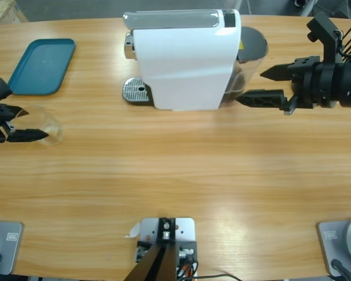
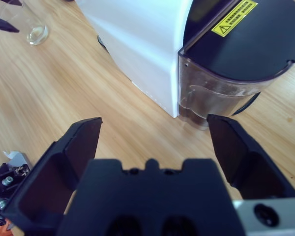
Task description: Pour coffee
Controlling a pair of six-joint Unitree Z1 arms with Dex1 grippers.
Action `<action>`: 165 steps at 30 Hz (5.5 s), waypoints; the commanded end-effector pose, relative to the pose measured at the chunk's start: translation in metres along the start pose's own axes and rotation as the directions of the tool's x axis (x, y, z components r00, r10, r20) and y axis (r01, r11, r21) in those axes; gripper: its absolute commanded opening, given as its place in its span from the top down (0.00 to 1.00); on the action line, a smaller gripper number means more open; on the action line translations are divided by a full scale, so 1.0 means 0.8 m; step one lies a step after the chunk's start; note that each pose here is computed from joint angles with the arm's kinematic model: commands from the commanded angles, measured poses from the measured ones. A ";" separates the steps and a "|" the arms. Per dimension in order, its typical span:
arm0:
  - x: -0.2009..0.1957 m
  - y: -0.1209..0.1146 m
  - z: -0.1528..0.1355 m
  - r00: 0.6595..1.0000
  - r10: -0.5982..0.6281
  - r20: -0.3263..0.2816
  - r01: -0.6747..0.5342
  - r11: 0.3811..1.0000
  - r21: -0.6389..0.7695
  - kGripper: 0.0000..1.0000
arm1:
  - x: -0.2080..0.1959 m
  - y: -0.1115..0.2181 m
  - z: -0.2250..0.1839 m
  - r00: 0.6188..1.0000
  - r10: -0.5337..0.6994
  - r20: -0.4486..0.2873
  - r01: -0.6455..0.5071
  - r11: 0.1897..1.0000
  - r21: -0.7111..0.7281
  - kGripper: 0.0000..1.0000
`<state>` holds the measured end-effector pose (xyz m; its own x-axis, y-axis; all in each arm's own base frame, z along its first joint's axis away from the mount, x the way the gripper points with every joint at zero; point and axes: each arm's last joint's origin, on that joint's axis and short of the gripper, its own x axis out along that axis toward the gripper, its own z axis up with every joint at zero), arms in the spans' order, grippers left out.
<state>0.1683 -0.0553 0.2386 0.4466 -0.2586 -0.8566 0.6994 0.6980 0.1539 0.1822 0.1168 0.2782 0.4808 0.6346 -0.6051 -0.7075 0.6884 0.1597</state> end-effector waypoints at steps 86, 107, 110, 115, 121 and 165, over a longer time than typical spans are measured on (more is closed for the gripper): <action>0.145 0.047 0.231 0.916 -0.382 0.121 0.268 0.808 0.525 0.80 | 0.024 -0.015 -0.010 0.997 0.006 -0.073 -0.004 1.000 0.024 0.04; 0.151 0.032 0.228 0.908 -0.408 0.093 0.302 0.793 0.529 0.80 | 0.022 -0.014 -0.013 0.997 0.006 -0.072 -0.004 1.000 0.022 0.04; 0.155 0.031 0.223 0.907 -0.413 0.080 0.314 0.792 0.524 0.80 | 0.022 -0.014 -0.013 0.997 0.006 -0.072 -0.004 1.000 0.022 0.04; 0.159 0.030 0.222 0.907 -0.415 0.073 0.320 0.790 0.523 0.80 | 0.023 -0.014 -0.013 0.997 0.006 -0.075 -0.005 1.000 0.023 0.04; 0.161 0.031 0.223 0.907 -0.415 0.073 0.320 0.790 0.523 0.79 | 0.023 -0.014 -0.013 0.997 0.005 -0.076 -0.003 1.000 0.023 0.04; 0.101 0.043 0.195 0.954 -0.288 0.089 0.219 0.864 0.453 0.00 | 0.004 -0.007 -0.016 0.999 0.003 -0.051 -0.002 1.000 0.016 0.04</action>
<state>0.3293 -0.1701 0.2525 0.2697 -0.5449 -0.7939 0.9609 0.2058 0.1852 0.1890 0.1169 0.2702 0.4665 0.6197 -0.6311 -0.6993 0.6953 0.1659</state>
